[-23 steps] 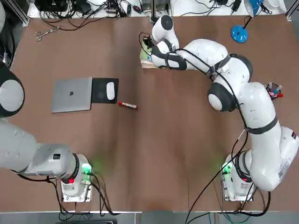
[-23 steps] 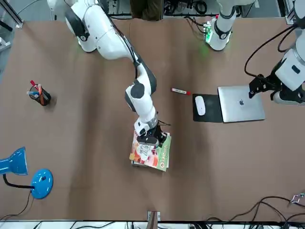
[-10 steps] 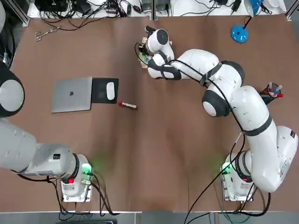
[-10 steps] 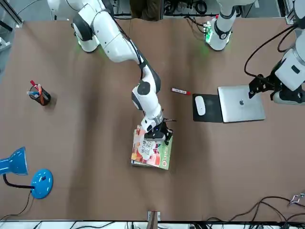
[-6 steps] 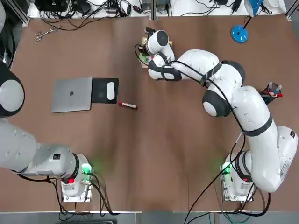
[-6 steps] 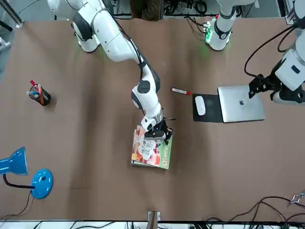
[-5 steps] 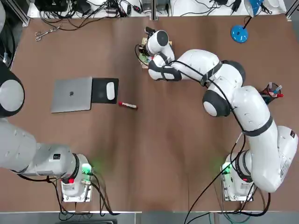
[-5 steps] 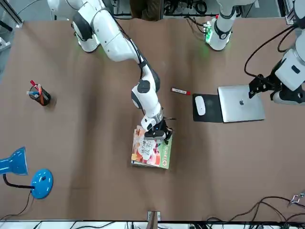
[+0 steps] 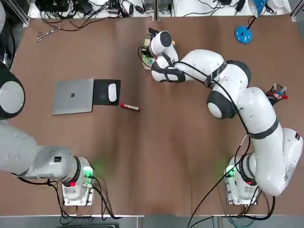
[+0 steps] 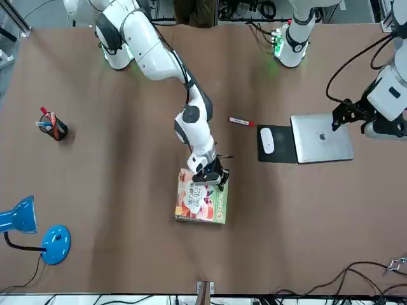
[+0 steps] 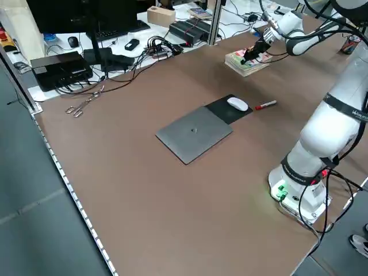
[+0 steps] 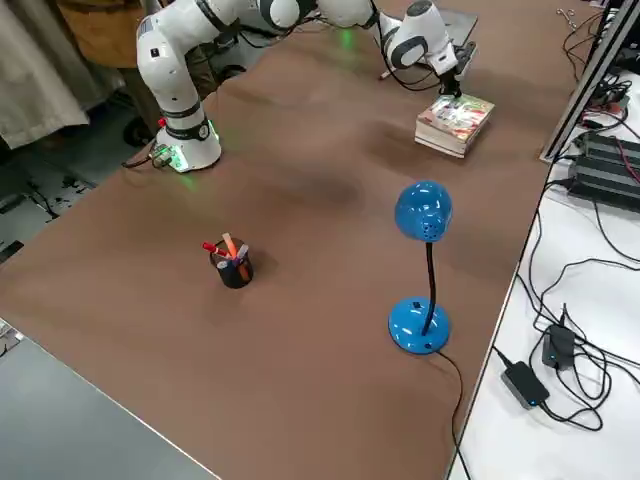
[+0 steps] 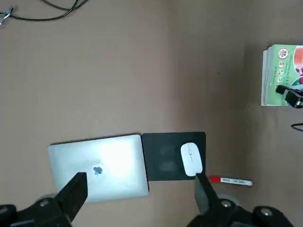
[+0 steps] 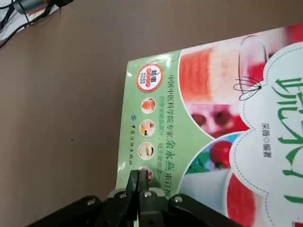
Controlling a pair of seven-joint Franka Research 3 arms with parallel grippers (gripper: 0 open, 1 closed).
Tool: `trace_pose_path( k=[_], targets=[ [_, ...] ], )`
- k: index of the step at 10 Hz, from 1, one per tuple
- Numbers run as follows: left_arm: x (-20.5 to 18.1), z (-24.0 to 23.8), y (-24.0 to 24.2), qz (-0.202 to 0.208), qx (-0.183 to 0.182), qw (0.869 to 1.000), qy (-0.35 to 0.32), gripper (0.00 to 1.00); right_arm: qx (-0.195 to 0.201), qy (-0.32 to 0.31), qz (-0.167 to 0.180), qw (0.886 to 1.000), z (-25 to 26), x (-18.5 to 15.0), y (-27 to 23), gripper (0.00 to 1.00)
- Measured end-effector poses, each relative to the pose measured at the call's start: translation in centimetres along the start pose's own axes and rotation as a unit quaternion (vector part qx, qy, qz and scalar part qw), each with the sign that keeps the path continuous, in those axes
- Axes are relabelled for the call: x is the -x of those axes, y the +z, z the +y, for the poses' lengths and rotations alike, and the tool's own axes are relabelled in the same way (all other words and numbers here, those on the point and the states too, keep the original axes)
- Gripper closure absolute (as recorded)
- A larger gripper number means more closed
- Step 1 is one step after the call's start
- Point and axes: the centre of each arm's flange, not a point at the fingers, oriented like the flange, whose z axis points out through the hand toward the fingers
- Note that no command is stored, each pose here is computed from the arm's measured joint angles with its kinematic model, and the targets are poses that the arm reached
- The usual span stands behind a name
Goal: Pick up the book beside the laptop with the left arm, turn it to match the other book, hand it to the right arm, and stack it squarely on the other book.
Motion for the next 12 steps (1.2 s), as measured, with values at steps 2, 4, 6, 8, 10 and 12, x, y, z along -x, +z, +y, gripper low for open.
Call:
trace_pose_path(
  k=[2, 4, 6, 8, 10, 12],
  targets=[
    [0.0, 0.0, 0.0, 0.0, 0.0, 1.0, 0.0, 0.0, 0.002, -0.004, -0.001, 1.0, 0.12, 0.05, -0.14, 0.98],
    [0.0, 0.0, 0.0, 0.0, 0.0, 1.0, 0.0, 0.0, 0.002, -0.004, -0.002, 1.0, 0.16, 0.06, -0.17, 0.98],
    [0.0, 0.0, 0.0, 0.0, 0.0, 1.0, 0.0, 0.0, 0.003, -0.005, -0.002, 1.0, 0.19, 0.08, -0.21, 0.98],
    [0.0, 0.0, 0.0, 0.0, 0.0, 1.0, 0.0, 0.0, 0.003, -0.005, -0.002, 1.0, 0.22, 0.09, -0.25, 0.98],
    [0.0, 0.0, 0.0, 0.0, 0.0, 1.0, 0.0, 0.0, 0.003, -0.005, -0.003, 1.0, 0.23, 0.11, -0.27, 0.98],
    [0.0, 0.0, 0.0, 0.0, 0.0, 1.0, 0.0, 0.0, 0.003, -0.006, -0.003, 1.0, 0.2, 0.11, -0.31, 0.98]
  ],
)
